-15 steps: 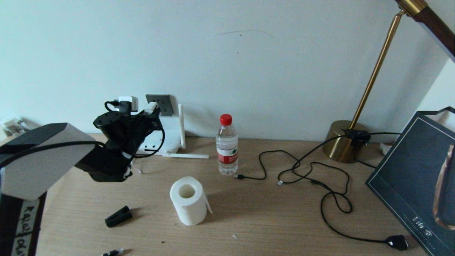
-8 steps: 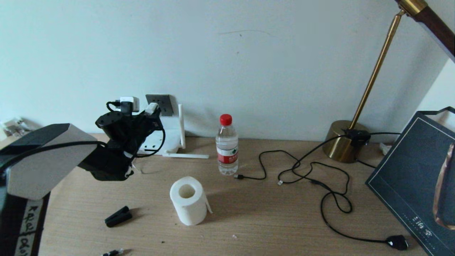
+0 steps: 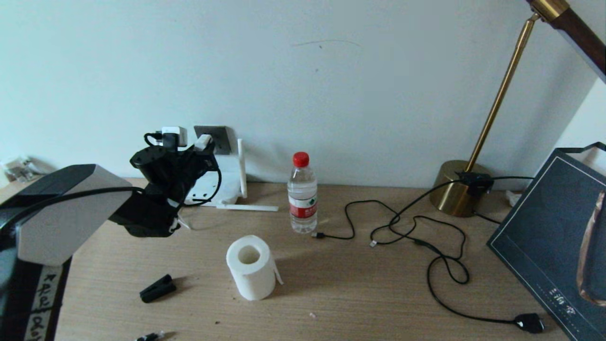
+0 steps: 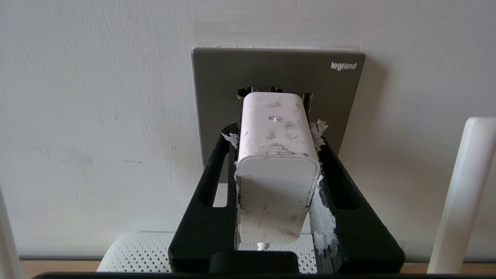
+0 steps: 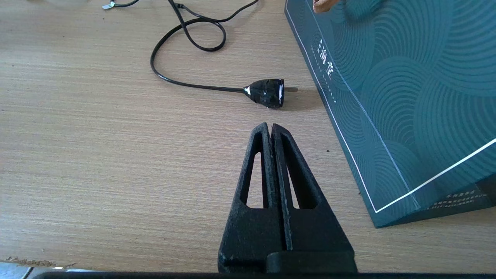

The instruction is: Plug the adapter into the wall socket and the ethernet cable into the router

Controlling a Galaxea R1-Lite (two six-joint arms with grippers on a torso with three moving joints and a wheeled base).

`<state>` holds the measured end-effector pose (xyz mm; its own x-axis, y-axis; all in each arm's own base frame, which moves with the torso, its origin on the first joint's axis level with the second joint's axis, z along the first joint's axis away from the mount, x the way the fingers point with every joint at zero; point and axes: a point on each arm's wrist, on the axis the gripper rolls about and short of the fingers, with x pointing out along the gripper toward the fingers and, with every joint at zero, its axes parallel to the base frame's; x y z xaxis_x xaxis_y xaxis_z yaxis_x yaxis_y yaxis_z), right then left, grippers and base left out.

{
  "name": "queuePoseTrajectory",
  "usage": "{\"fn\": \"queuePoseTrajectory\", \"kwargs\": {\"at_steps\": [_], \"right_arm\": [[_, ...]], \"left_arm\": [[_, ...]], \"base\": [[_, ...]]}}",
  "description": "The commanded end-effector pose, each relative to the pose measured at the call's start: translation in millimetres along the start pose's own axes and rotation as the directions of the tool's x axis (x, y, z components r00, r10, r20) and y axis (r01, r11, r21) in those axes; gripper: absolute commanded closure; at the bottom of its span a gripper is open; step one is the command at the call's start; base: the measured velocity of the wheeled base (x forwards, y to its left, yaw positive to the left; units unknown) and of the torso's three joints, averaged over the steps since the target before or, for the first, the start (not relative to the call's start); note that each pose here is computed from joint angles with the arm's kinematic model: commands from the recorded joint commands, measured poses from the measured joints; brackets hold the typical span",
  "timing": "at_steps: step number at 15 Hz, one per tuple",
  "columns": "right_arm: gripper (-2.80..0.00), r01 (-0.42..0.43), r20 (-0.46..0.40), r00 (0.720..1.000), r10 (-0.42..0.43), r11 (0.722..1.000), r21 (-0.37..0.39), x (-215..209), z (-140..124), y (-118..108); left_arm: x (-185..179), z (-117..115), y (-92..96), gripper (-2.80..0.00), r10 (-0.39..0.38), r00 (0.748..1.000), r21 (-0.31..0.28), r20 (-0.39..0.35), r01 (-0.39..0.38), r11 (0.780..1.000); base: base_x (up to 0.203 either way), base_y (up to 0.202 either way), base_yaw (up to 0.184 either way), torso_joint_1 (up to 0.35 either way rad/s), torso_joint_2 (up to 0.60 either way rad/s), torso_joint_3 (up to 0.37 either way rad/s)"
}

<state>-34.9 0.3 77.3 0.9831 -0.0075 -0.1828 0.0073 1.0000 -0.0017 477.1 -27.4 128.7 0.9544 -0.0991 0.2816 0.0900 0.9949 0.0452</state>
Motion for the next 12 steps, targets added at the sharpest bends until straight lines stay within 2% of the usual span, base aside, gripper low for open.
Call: {"fn": "queuePoseTrajectory", "kwargs": {"at_steps": [1, 12], "right_arm": [[0.0, 0.0, -0.002, 1.0, 0.0, 1.0, 0.0, 0.0, -0.2, 0.0], [0.0, 0.0, -0.002, 1.0, 0.0, 1.0, -0.001, 0.0, -0.1, 0.0]], "left_arm": [[1.1, 0.4, 0.1, 0.0, 0.002, 1.0, 0.001, 0.01, -0.002, 1.0], [1.6, 0.4, 0.1, 0.0, 0.003, 1.0, 0.0, 0.001, -0.003, 1.0]], "base": [[0.0, 0.0, 0.0, 0.0, 0.0, 0.0], [0.0, 0.0, 0.0, 0.0, 0.0, 0.0]]}}
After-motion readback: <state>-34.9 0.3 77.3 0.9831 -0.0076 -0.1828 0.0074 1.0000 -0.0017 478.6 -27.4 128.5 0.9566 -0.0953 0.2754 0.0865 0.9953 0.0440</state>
